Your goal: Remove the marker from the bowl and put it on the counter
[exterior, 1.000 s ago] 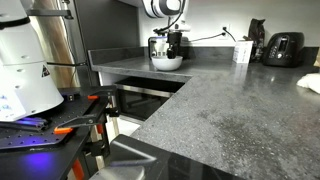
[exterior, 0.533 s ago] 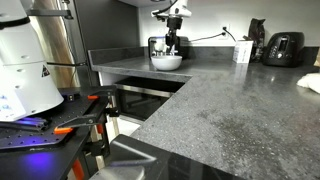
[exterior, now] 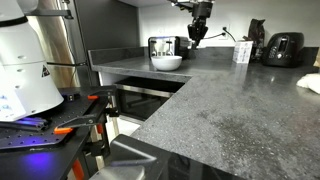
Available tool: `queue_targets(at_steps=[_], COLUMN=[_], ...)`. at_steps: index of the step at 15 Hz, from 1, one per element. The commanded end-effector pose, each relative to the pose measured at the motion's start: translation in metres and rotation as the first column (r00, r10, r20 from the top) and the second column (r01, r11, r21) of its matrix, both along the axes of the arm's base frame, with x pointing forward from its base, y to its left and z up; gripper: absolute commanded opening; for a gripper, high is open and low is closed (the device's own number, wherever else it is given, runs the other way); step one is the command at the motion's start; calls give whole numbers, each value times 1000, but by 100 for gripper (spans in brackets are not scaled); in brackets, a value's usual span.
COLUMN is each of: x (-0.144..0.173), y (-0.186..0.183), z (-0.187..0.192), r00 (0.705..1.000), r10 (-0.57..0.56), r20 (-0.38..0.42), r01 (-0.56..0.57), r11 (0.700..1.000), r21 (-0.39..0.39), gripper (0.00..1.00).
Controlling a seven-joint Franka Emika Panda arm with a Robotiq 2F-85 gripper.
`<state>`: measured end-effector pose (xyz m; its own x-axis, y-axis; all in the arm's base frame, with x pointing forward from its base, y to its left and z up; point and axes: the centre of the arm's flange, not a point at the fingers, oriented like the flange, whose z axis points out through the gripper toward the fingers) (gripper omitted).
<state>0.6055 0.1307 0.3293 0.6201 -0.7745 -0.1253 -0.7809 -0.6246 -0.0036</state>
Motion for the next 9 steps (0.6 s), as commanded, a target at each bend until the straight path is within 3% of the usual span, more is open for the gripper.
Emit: queue_targets(at_steps=[1, 6, 9], x=[50, 107, 128], y=[-20, -19, -16], z=[-19, -53, -63], r00=[986, 967, 955], r10=[-159, -249, -296], r20=[-49, -53, -30], r01=[160, 253, 297], r11=[986, 964, 953], r21=[34, 87, 54], gripper=[3, 3, 3])
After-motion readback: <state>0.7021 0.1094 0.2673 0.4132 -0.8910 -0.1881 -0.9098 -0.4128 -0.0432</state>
